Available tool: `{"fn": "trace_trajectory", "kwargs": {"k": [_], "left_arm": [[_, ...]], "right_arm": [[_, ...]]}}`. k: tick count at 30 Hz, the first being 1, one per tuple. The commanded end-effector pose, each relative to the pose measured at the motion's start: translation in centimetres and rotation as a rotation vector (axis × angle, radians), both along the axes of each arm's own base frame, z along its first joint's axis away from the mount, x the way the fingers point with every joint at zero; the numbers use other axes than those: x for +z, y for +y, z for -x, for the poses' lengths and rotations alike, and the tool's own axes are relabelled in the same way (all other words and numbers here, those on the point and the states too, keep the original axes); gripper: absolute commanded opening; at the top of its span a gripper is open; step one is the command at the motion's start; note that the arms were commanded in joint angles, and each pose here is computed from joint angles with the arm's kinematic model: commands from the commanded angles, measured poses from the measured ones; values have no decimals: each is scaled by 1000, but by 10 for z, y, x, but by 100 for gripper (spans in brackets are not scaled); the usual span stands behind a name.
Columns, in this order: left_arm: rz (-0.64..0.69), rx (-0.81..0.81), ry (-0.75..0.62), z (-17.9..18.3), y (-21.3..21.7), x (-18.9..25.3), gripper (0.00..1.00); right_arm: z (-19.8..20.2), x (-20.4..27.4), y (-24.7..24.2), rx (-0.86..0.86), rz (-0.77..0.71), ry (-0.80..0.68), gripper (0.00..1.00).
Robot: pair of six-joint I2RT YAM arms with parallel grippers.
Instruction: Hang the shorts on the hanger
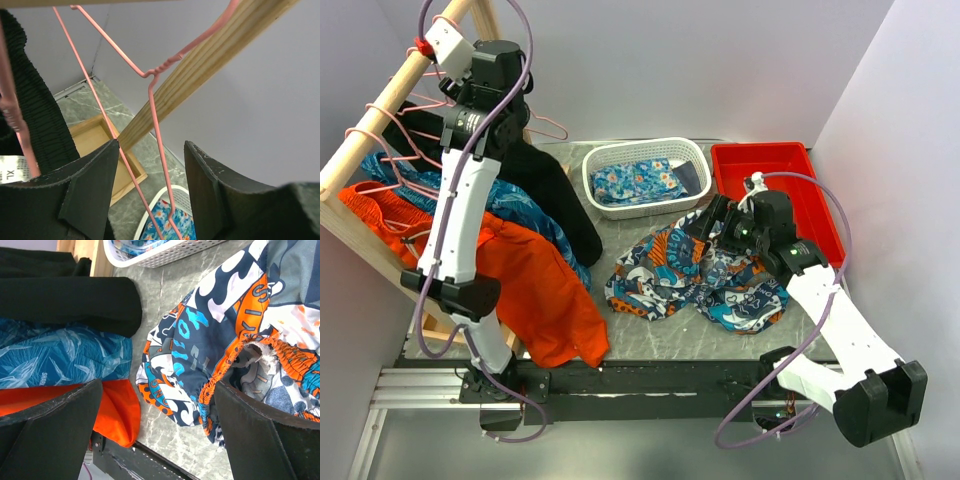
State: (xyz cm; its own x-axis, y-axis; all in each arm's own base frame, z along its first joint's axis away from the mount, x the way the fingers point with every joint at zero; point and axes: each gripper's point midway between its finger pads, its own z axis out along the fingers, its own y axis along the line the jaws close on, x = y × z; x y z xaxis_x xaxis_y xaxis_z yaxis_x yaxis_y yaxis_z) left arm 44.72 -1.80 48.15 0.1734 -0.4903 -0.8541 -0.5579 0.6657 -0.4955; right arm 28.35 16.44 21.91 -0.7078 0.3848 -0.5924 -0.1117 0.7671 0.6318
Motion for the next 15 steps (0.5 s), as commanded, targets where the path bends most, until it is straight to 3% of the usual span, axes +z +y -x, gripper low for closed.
{"fn": "trace_trajectory", "kwargs": {"k": [1,15], "left_arm": [[21,14,-17,-5,4,1,60],[49,19,-3,-28,2,-20,55]], "right_arm": [[-5,16,5,30,-6,-58,100],[-5,17,5,38,4,-57,100]]}}
